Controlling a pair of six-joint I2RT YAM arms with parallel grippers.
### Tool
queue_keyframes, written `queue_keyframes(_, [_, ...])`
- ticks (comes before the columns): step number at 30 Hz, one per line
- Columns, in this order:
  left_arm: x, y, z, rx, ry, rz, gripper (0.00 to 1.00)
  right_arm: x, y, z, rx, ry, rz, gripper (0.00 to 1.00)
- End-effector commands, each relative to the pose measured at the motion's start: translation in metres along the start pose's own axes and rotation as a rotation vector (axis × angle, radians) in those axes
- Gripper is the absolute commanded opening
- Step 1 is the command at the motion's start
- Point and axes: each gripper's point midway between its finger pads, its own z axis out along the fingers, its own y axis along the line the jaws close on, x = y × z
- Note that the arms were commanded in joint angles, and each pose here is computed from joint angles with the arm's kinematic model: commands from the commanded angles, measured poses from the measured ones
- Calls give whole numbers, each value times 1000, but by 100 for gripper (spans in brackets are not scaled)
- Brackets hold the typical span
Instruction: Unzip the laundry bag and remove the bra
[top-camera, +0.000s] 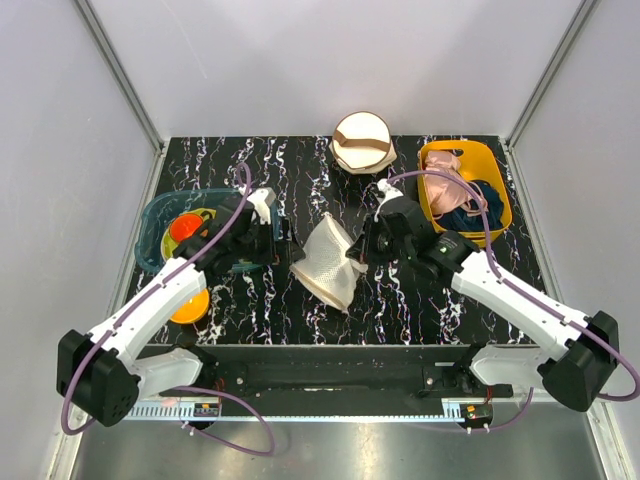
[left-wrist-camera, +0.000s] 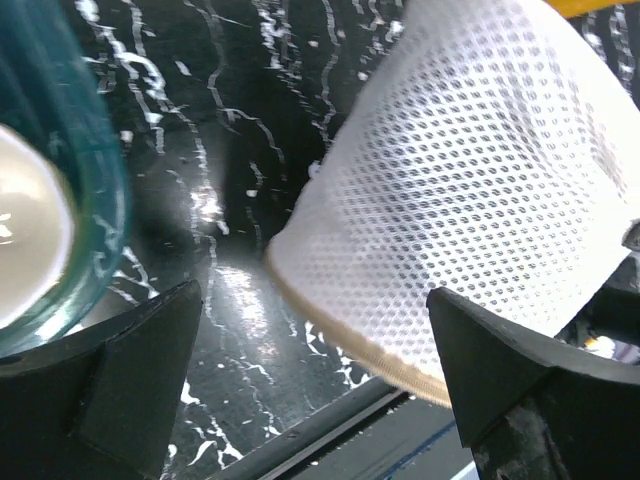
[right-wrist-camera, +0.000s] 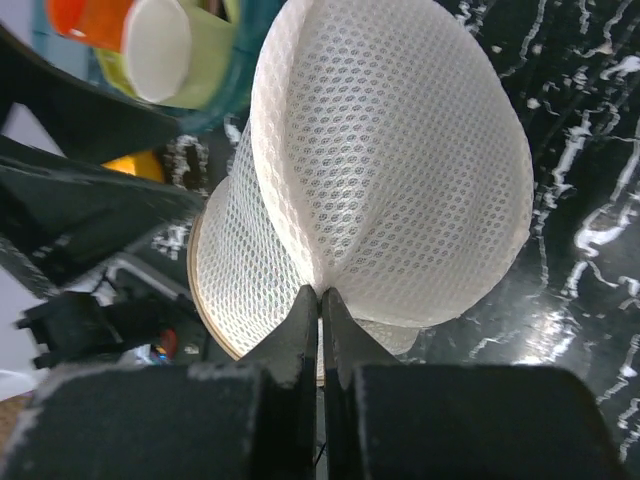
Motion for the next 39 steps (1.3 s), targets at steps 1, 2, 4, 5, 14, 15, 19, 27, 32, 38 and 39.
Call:
queue_keyframes(1, [-6, -42, -7, 230, -31, -23, 99, -37, 49, -22, -199, -146, 87, 0])
queue_keyframes(2, [4, -49, -6, 280, 5, -57, 99, -40, 50, -22, -204, -158, 95, 0])
queue_keyframes(4, [7, -55, -5, 327, 5, -83, 99, -40, 47, -20, -198, -167, 124, 0])
queue_keyframes(5, [15, -55, -3, 337, 30, -118, 99, -41, 48, -20, -202, -176, 133, 0])
queue_keyframes(14, [23, -69, -4, 491, -24, -370, 99, -34, 36, -16, -178, -190, 192, 0])
queue_keyframes(15, [25, -71, -2, 516, -28, -382, 99, -33, 36, -16, -178, -187, 193, 0])
queue_keyframes(19, [30, -71, 8, 526, 16, -432, 99, -34, 35, -19, -185, -200, 195, 0])
queue_keyframes(27, [12, -64, 19, 416, 2, -407, 0, -31, 18, -23, -116, -223, 197, 0])
queue_keyframes(32, [-43, -60, -14, 224, -97, -193, 0, -19, -15, -31, 50, -197, 161, 89])
queue_keyframes(38, [-79, -58, -53, 58, -141, 30, 0, -20, -62, -66, 221, -321, 150, 95])
queue_keyframes(39, [-80, -48, -50, -13, -140, 66, 0, -16, -70, -71, 254, -322, 151, 95])
